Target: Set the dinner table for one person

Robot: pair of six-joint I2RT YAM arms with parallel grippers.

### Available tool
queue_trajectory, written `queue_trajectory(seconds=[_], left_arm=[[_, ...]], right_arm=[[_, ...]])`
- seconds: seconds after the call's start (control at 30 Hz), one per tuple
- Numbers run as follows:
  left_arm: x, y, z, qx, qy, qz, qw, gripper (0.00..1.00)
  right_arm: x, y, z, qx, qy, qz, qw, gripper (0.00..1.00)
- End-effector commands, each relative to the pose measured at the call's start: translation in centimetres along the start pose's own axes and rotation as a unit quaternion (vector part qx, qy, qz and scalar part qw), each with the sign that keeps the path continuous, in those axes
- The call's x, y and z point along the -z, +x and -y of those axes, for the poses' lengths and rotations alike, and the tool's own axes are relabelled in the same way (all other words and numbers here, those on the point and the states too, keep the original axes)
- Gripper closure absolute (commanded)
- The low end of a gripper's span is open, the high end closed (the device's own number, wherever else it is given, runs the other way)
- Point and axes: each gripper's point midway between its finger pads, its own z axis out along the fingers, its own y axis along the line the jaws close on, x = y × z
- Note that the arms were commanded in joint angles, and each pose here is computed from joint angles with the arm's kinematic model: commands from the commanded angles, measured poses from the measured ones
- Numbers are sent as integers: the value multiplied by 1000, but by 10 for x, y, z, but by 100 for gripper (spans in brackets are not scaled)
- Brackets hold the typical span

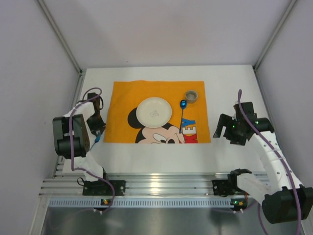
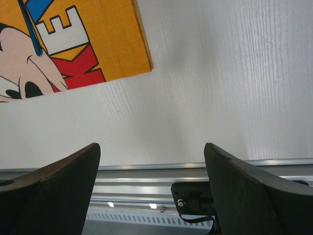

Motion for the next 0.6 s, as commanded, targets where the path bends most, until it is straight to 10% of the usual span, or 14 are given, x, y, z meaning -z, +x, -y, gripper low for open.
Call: queue_trajectory(seconds=[0.0, 0.3, 0.57], left_arm=[[-2, -10, -9, -3, -27, 15, 1000, 67], [-16, -12, -10, -12, -39, 15, 999, 98], [2, -25, 3, -3, 5, 33, 999, 100]], right_arm=[[2, -5, -3, 7, -7, 16, 1000, 13], [1, -3, -3, 8, -5, 10, 1000, 13], [-1, -3, -1, 6, -1, 9, 1000, 13]])
